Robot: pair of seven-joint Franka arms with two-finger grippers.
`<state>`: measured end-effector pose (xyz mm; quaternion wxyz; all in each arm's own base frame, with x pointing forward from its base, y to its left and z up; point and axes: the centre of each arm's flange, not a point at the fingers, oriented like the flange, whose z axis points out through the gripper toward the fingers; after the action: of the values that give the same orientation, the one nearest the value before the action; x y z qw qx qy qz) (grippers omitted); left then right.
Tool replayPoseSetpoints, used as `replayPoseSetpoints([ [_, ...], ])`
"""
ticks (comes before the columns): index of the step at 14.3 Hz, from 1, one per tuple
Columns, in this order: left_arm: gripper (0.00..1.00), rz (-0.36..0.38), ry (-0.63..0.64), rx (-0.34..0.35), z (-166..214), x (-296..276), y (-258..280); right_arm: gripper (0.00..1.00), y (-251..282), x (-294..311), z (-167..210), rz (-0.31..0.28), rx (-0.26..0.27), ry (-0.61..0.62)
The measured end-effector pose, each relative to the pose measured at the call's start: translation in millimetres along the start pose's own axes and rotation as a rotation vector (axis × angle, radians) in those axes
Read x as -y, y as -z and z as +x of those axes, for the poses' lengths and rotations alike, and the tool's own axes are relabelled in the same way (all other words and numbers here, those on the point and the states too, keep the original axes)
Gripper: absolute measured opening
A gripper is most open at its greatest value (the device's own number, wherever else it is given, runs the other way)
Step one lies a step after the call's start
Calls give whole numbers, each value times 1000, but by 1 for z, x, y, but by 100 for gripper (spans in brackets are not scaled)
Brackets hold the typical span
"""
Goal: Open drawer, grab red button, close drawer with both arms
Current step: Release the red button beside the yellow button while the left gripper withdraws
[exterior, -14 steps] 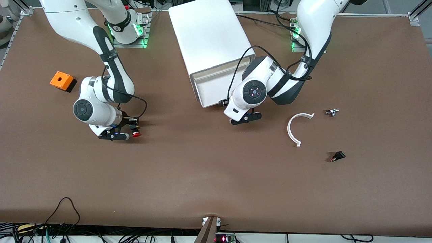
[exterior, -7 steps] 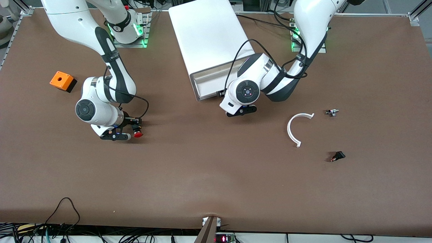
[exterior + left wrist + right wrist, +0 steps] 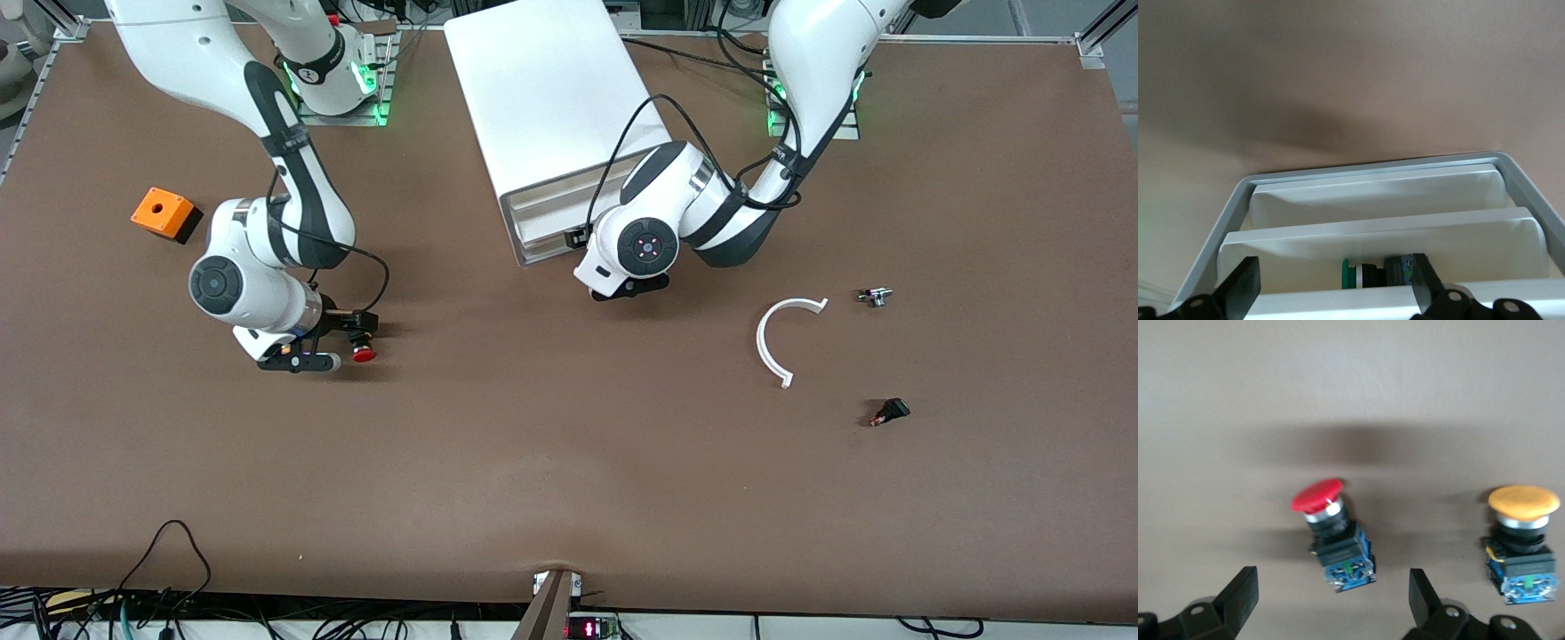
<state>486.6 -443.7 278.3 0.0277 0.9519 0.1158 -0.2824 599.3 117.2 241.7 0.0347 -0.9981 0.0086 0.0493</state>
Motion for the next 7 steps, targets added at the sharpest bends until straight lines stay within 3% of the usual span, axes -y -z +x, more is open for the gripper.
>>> replayPoseSetpoints([
  [3, 100, 4, -9, 17, -4, -4, -7, 100, 55, 5, 6, 19, -57, 17],
  [7, 100, -7, 0, 17, 1, 0, 4, 100, 126, 4, 17, -8, -61, 51],
])
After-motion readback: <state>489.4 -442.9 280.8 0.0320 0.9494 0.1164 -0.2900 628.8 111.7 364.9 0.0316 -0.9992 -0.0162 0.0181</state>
